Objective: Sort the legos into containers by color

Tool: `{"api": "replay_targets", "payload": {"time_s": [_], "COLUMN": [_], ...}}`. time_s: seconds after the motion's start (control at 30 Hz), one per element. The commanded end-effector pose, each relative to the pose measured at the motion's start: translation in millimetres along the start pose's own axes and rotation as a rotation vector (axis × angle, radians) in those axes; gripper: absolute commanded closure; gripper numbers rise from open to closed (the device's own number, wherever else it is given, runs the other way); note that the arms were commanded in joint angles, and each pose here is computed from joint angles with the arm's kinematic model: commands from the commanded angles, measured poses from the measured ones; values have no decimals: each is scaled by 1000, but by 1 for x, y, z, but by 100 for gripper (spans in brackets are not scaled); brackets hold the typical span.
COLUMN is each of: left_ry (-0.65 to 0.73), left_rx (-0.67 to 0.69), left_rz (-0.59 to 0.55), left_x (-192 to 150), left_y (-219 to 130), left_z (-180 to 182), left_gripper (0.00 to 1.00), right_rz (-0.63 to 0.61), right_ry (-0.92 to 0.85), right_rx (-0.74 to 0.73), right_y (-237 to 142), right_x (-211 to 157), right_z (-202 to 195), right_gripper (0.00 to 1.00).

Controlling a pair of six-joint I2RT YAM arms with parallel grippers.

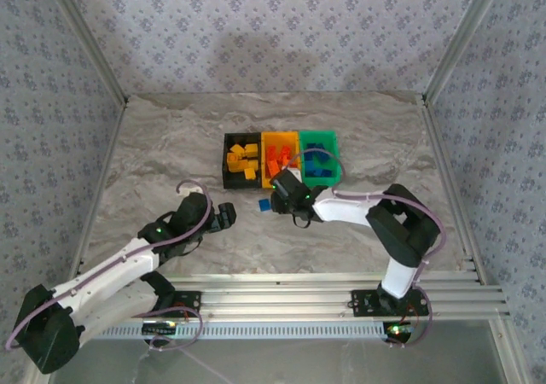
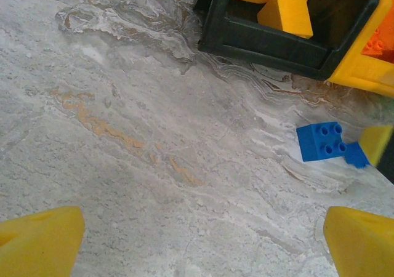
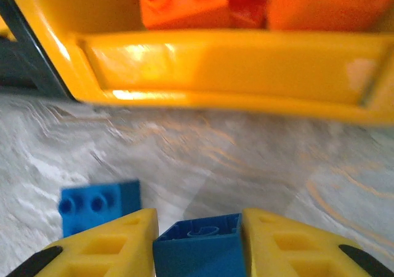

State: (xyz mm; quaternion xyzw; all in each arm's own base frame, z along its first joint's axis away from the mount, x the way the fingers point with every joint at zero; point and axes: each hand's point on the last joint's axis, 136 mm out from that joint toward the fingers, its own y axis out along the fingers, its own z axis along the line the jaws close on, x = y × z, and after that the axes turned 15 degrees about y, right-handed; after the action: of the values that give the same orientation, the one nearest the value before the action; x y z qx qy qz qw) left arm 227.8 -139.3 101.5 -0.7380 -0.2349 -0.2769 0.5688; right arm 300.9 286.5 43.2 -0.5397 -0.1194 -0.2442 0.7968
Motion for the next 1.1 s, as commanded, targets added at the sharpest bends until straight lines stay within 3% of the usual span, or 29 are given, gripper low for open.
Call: {"api": "replay_targets", "payload": {"time_s": [0.0, 0.17, 0.33, 0.43, 0.7, 0.77, 0.9, 1.07], "left_ry": [-16, -12, -16, -17, -16, -15, -14, -16], "left_rx": [11, 14, 6, 5, 0, 1, 0, 3], "left_rz": [-13, 4, 24, 26, 24, 25, 24, 17], "left_x": [5, -2, -10, -11, -9, -9, -8, -4], "left_y": [-1, 2, 5, 4, 0, -1, -3, -7], "left_z": [0, 2, 3, 3, 3, 3, 2, 3], "left_gripper": [0, 0, 0, 1, 0, 0, 0, 0], "right_rz": [-28, -108, -208, -234, -184, -175, -206, -210], "right_ry": [32, 39, 79, 132, 160, 163, 146, 93], "right_rx": [33, 51, 45, 20, -126, -149, -137, -83], "right_y": [-28, -79, -113, -109, -54, -46, -46, -60], "right_x": [4, 23, 66, 97, 158, 167, 188, 178], "right_z": [-3, -15, -34, -46, -75, -78, -70, -51], "right_gripper": [62, 63, 63, 62, 59, 55, 29, 21]}}
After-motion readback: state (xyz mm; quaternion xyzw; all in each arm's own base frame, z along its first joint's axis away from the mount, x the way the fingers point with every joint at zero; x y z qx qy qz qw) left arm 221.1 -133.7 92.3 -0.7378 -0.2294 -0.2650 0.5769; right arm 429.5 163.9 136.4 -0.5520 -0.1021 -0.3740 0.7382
